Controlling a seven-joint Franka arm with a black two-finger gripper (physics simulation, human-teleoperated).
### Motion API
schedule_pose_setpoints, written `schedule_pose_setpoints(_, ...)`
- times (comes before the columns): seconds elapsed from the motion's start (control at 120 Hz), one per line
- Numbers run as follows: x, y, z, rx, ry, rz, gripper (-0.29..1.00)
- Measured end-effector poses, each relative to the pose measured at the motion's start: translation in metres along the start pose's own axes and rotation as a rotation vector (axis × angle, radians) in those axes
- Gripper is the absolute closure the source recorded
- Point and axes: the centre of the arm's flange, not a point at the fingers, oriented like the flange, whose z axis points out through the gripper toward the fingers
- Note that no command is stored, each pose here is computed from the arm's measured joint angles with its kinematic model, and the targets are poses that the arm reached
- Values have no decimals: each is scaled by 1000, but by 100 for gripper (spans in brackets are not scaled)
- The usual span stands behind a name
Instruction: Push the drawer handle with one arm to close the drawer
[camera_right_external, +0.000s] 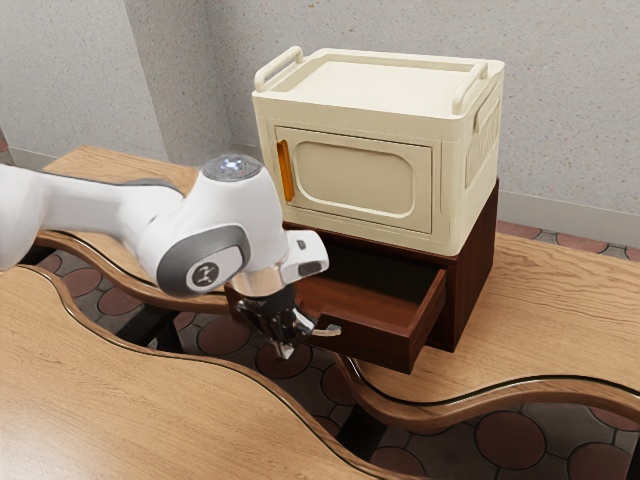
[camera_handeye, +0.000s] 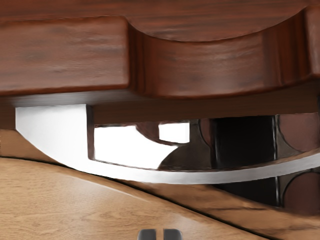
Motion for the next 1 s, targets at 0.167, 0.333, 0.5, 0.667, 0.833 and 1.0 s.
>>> schedule_pose_setpoints(0.167,18,9,7,3,31,15,78)
schedule_pose_setpoints(0.333,42,16,5,-4,65,25,78)
schedule_pose_setpoints(0.5,67,21,2,-10,91,42,78)
schedule_pose_setpoints(0.667,91,17,6,-9,102,53,79)
schedule_pose_setpoints(0.833,113,14,7,-9,119,68,78)
schedule_pose_setpoints(1.0,131,10,9,-6,132,85,78)
